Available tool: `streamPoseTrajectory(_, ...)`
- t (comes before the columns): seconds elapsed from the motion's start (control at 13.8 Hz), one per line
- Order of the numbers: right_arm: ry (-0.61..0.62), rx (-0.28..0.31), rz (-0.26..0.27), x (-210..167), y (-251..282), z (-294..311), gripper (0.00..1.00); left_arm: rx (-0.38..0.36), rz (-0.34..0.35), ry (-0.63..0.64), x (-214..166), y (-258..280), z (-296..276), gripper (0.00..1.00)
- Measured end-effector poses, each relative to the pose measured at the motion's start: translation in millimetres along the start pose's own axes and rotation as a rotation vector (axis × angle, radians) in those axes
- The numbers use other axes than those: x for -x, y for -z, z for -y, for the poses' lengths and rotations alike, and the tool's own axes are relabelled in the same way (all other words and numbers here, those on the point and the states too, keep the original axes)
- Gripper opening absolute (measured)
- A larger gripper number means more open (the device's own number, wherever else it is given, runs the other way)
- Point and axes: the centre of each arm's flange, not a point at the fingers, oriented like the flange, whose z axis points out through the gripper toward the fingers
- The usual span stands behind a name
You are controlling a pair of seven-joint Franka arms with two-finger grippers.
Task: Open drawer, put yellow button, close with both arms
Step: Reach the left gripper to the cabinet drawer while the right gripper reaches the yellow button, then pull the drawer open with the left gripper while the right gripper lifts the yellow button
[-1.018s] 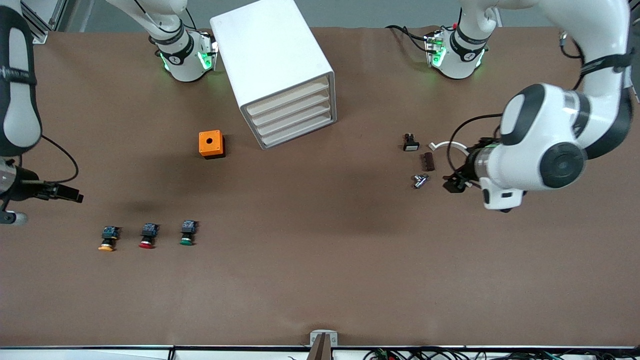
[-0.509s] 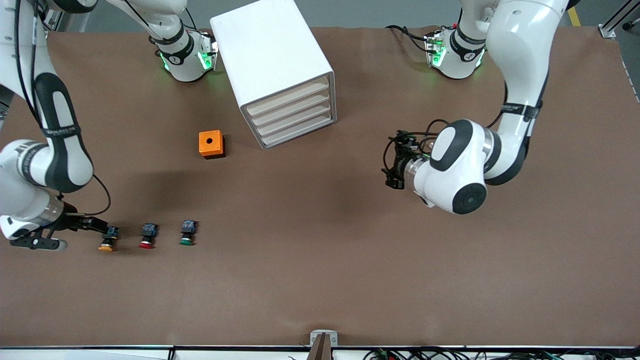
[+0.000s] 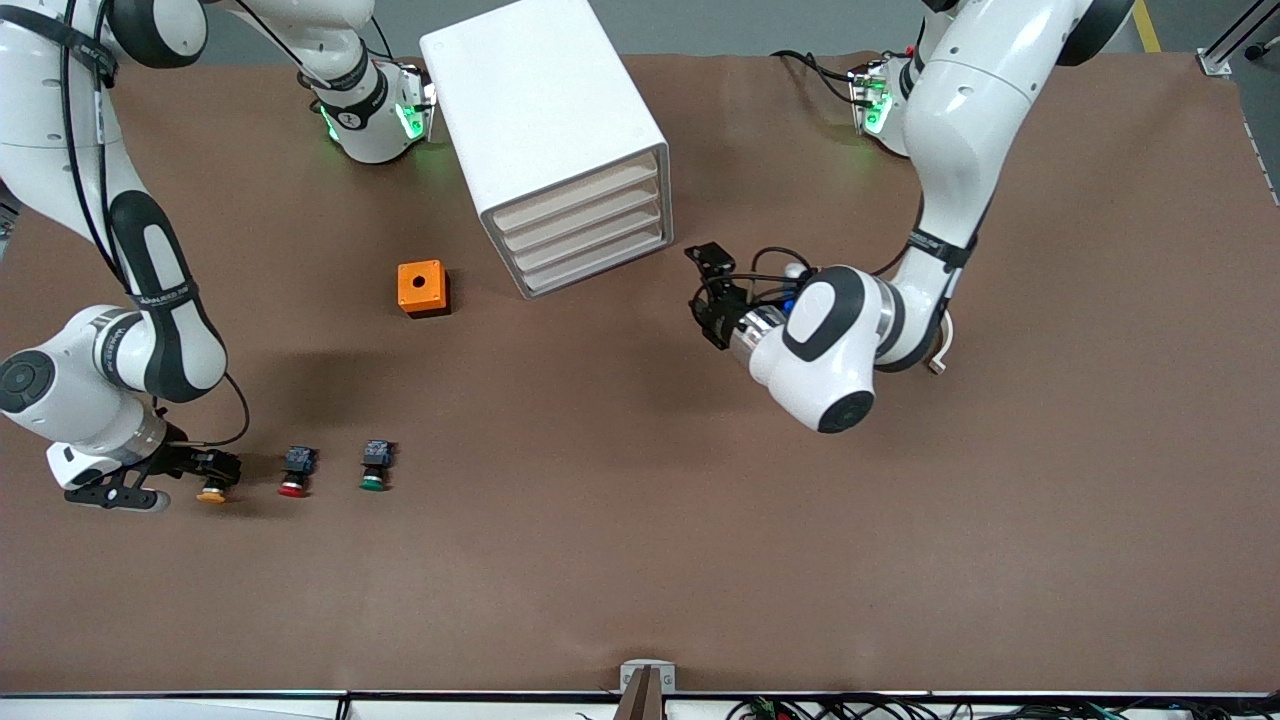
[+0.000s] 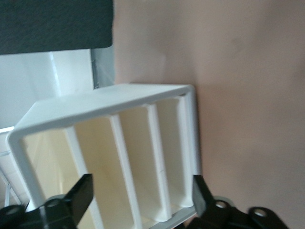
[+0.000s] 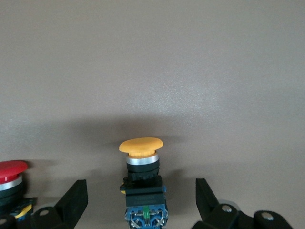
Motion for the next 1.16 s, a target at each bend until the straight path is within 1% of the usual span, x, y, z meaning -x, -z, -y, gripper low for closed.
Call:
streamPoseTrajectory(0.07, 0.000, 0.000, 0.002, 0.5, -1.1, -0.2, 1.00, -0.035, 0.017, 0.023, 9.0, -11.9, 6.5, 0.83)
streamPoseTrajectory(0.15, -0.001, -0.001, 0.006, 1.1, -2.3, -0.6, 1.00, -0.064, 0.021, 0.049, 16.5, -25.6, 11.1, 0.83)
streamPoseTrajectory(0.22, -0.003, -0.002, 0.010, 2.0, -3.8, -0.8, 0.98, -0.087, 0.012, 0.078, 22.9, -41.8, 13.9, 0.78)
streamPoseTrajectory(0.29, -0.003, -0.003, 0.016, 3.2, -5.8, -0.8, 0.97, -0.108, -0.001, 0.102, 27.9, -58.4, 15.0, 0.78)
streamPoseTrajectory(0.36, -0.004, -0.003, 0.021, 4.6, -7.9, -0.7, 0.97, -0.130, -0.008, 0.116, 32.7, -73.9, 16.6, 0.72)
streamPoseTrajectory(0.44, -0.004, -0.004, 0.026, 6.0, -10.0, -0.6, 0.91, -0.151, -0.013, 0.122, 37.5, -87.7, 19.3, 0.71)
streamPoseTrajectory(0.51, -0.004, -0.005, 0.029, 7.0, -11.8, -0.5, 0.79, -0.171, -0.013, 0.121, 42.0, -99.0, 22.8, 0.66)
streamPoseTrajectory(0.58, -0.004, -0.005, 0.032, 7.7, -13.3, -0.4, 0.69, -0.187, -0.010, 0.119, 45.8, -106.2, 26.7, 0.66)
streamPoseTrajectory(0.65, -0.004, -0.005, 0.034, 8.1, -14.3, -0.4, 0.58, -0.201, -0.003, 0.116, 49.1, -110.8, 30.6, 0.60)
streamPoseTrajectory(0.73, -0.004, -0.005, 0.035, 8.3, -14.8, -0.4, 0.45, -0.211, 0.004, 0.114, 51.5, -112.6, 33.2, 0.58)
streamPoseTrajectory(0.8, -0.005, -0.005, 0.034, 8.2, -14.6, -0.6, 0.41, -0.218, 0.010, 0.113, 52.7, -112.7, 34.4, 0.58)
streamPoseTrajectory(0.95, -0.004, -0.006, 0.039, 8.2, -14.5, -0.1, 0.41, -0.221, 0.007, 0.115, 53.4, -115.8, 35.0, 0.58)
streamPoseTrajectory(1.02, -0.006, -0.012, 0.060, 8.4, -13.1, 2.0, 0.41, -0.222, 0.002, 0.119, 54.0, -120.3, 35.0, 0.55)
streamPoseTrajectory(1.09, -0.023, -0.023, 0.103, 8.2, -6.1, 6.4, 0.41, -0.223, -0.004, 0.126, 54.9, -125.6, 35.1, 0.55)
streamPoseTrajectory(1.16, -0.062, -0.034, 0.153, 6.3, 9.7, 13.1, 0.41, -0.223, -0.007, 0.131, 55.9, -130.1, 35.1, 0.50)
